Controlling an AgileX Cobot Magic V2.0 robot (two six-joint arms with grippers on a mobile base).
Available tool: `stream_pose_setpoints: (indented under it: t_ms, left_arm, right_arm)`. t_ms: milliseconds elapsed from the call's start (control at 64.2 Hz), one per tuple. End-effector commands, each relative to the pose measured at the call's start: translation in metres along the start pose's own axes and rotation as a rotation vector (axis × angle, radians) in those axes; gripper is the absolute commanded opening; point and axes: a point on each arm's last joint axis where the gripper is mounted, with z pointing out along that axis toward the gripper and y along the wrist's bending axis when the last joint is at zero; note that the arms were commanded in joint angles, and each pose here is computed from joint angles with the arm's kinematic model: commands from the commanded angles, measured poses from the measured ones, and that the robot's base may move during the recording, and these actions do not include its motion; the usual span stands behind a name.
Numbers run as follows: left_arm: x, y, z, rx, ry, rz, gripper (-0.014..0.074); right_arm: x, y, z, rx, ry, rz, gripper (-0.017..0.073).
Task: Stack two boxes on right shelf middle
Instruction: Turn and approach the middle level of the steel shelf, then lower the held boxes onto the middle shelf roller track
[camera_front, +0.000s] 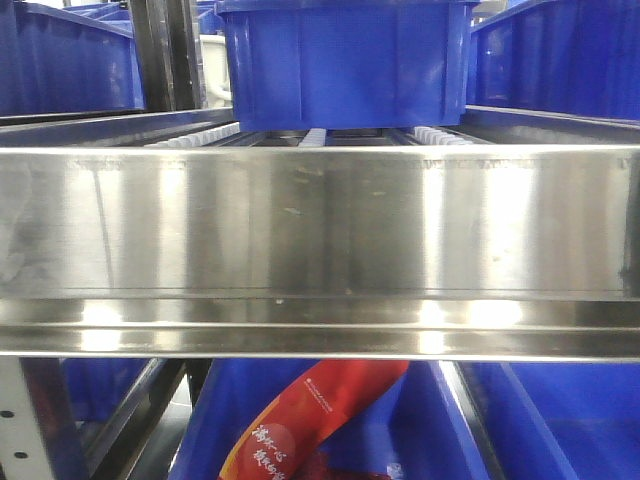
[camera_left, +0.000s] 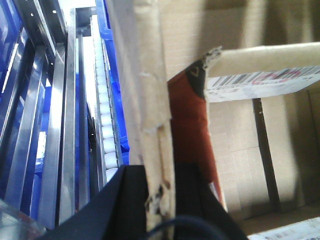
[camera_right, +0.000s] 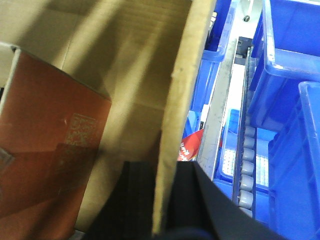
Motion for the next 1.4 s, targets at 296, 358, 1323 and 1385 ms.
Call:
stream_pose_setpoints:
  t_ms: [296,358,1323,1385]
  left_arm:
    - [-0.008,0.000,-0.009,0.018,-0.089,0.002,-0.0111]
    - [-0.008,0.000,-0.009,0.018,-0.089,0.002,-0.0111]
    - [0.044,-0.009,0.087,-0.143,0.207,0.153,-0.0111]
    - [0.046,-0.006,0.090,-0.145,0.221,0.144,-0.0111]
  right_arm:
    - [-0.006,0.001,-0.007,-0.003,-0.068,-0.011,-0.0151]
    - [-0.006,0.001,-0.007,-0.003,-0.068,-0.011,-0.0151]
    - [0.024,-0.006,0.089,-0.041,0.330,0.018,-0.0151]
    - [0.026,-0.006,0.095,-0.043,0.345,0.021,-0.0151]
